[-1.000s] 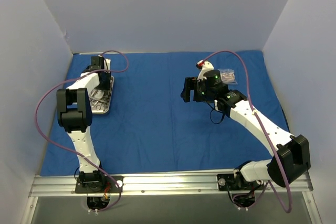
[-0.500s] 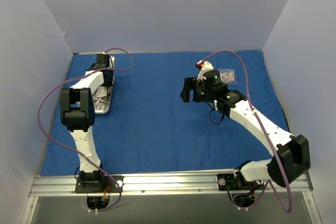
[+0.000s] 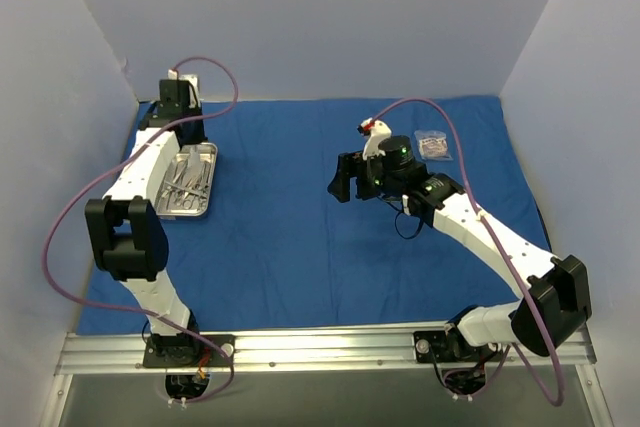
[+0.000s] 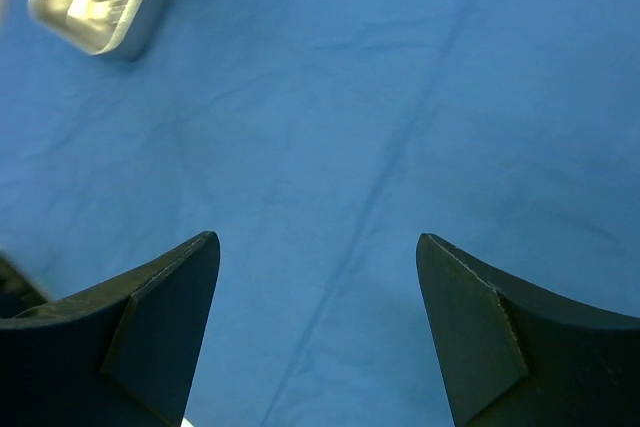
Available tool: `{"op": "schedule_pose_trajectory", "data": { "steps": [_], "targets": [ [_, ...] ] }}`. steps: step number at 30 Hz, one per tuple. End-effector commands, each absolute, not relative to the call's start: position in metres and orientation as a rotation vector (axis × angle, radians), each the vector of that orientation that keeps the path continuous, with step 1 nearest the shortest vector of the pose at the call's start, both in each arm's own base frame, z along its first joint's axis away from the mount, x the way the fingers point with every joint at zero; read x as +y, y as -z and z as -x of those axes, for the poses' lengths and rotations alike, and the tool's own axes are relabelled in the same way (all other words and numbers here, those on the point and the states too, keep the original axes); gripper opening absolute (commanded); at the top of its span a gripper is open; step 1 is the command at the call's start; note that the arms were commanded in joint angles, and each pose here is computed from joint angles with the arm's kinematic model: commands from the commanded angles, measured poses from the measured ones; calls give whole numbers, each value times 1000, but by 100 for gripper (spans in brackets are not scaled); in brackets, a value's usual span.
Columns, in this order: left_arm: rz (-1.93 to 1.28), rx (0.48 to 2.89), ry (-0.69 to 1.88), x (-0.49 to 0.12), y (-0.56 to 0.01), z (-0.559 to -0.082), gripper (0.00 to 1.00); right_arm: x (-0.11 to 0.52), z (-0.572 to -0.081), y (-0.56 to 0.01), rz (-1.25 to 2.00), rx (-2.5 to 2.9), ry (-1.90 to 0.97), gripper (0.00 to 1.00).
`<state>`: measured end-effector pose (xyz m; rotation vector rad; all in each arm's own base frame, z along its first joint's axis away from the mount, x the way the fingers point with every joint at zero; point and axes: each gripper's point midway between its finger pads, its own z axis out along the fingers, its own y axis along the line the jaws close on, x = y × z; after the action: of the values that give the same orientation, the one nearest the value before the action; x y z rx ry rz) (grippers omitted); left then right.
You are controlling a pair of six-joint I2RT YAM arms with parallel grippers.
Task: Open and lay out the surgical kit
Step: Pick up the medical item from the container, then place the medical item in the surgical kit.
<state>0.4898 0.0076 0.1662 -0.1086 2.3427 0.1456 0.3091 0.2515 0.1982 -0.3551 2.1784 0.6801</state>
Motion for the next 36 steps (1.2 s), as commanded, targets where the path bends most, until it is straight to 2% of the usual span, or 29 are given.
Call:
{"op": "schedule_pose_trajectory", "data": {
  "steps": [1,7,17,25,36],
  "targets": [
    [115,2223,139,-29,-237,-476,2,283,-307,-242,446,2036,-855,75],
    [-36,2113,713,-111,-279,-427,2,305,-297,-272,564,1925,-999,75],
    [-318,1865,1266,-191,-350,-334,2,328,-279,-316,762,1739,-1174,74],
    [-338,1660,1502,-209,-388,-312,2,345,-280,-348,820,1589,-1268,74],
    [-385,1530,1597,-222,-407,-300,2,365,-288,-355,865,1526,-1360,71]
  ]
}}
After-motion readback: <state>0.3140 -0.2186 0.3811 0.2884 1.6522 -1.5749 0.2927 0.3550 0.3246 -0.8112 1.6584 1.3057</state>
